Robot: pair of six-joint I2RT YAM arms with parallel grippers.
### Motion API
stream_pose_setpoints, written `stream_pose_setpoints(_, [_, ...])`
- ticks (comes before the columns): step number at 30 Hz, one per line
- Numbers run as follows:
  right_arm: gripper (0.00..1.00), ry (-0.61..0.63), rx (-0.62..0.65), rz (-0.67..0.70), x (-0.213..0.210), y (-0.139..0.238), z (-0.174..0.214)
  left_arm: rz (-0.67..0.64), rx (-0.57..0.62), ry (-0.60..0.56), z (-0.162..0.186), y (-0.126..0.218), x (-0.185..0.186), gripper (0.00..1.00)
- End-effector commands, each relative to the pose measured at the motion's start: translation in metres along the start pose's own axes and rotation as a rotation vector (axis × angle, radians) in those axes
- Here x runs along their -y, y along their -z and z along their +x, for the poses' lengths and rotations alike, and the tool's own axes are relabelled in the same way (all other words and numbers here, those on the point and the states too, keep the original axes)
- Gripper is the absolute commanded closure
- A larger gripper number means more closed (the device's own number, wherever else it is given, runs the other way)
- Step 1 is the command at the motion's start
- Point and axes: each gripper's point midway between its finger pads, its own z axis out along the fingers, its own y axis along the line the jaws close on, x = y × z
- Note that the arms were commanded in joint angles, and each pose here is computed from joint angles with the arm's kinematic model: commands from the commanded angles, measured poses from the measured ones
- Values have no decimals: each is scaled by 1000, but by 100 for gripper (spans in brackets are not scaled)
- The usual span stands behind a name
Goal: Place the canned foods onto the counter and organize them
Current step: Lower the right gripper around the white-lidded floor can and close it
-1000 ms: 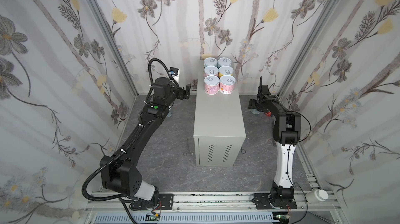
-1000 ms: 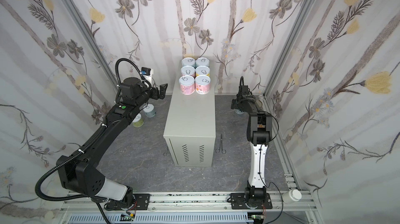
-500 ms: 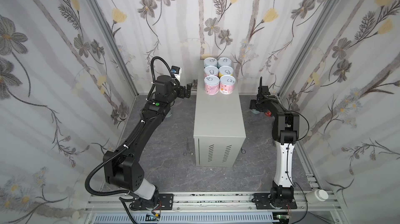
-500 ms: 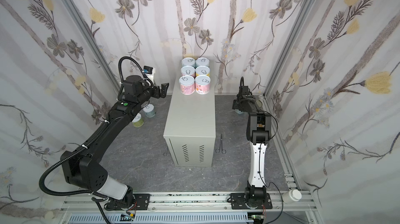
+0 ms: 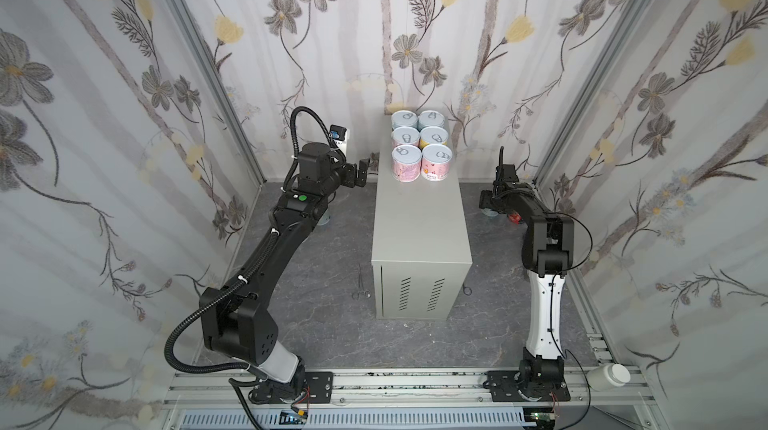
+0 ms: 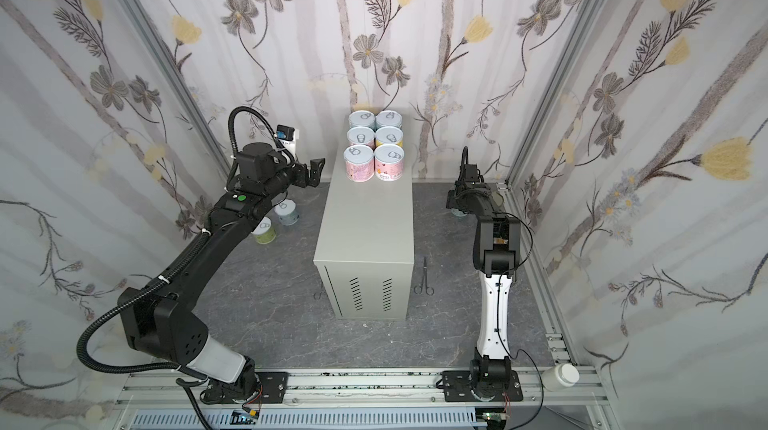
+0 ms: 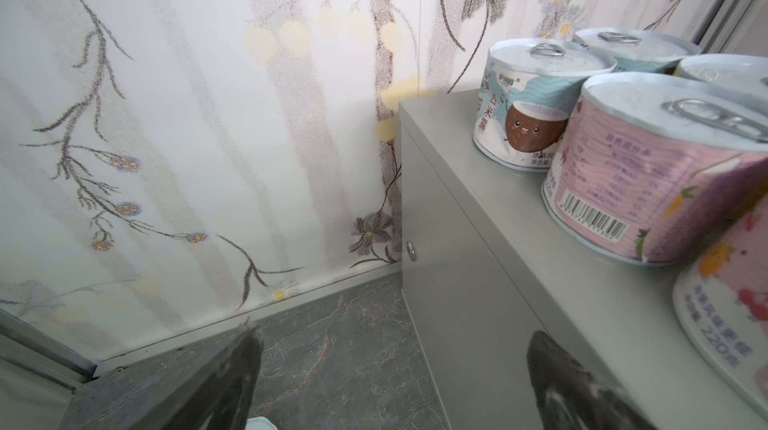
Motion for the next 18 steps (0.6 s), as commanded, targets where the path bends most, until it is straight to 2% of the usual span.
stream_pose_setpoints(1, [16,2,-62,-20,-2,-4,16,21,10,3,-3,-3,3,0])
stream_pose_setpoints(6, [12,11,-51,2,1,-7,13,25,10,0,-2,-4,4,0])
stream_pose_setpoints(18, [11,19,-26,16,2,-13,2,16,-14,-12,4,-13,2,0])
